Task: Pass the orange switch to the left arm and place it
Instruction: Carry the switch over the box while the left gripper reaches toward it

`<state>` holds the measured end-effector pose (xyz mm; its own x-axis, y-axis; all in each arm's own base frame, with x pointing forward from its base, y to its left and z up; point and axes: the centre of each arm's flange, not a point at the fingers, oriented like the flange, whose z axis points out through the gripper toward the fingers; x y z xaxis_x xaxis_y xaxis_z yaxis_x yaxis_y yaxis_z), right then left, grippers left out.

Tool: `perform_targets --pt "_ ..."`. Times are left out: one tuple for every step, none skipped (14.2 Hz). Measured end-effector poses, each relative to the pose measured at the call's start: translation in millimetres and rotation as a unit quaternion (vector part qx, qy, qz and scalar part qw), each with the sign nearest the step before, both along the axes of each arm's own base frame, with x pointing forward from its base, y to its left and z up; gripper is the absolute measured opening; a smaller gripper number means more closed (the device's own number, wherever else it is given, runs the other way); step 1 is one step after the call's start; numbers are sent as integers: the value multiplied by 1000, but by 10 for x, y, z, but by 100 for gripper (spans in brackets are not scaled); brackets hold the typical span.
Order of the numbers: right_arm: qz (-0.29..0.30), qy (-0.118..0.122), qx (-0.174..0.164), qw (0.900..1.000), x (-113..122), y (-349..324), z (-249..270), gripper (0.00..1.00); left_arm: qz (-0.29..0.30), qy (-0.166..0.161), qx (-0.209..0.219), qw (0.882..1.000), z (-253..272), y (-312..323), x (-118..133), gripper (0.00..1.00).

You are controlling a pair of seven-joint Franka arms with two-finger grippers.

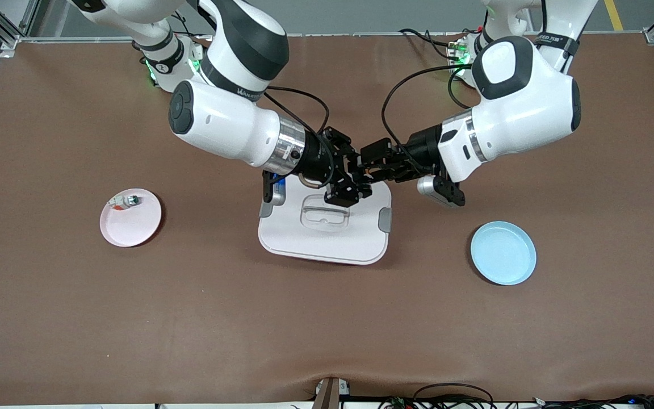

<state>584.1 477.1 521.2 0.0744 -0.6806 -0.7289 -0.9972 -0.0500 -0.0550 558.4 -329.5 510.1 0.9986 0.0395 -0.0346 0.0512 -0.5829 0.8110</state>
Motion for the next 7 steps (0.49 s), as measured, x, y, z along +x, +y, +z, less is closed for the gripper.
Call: perform_targets --pt "-6 2 1 1000 13 11 -18 73 2 0 0 1000 -11 3 2 67" --pt "-12 4 3 1000 29 7 -9 73 4 2 1 1000 -38 25 17 59" --pt "-18 7 4 1000 42 7 -1 73 5 5 0 1000 -62 33 30 51" --pt "-21 9 6 1000 51 19 -1 73 5 7 0 1000 -85 21 30 50" --pt "-24 11 7 1000 58 25 -1 73 4 9 -1 1000 -111 17 35 47" --pt "-24 12 7 1000 64 32 -6 73 4 11 -1 1000 -133 12 38 46" --pt "-25 12 8 1000 73 24 3 73 5 13 0 1000 -160 23 48 39"
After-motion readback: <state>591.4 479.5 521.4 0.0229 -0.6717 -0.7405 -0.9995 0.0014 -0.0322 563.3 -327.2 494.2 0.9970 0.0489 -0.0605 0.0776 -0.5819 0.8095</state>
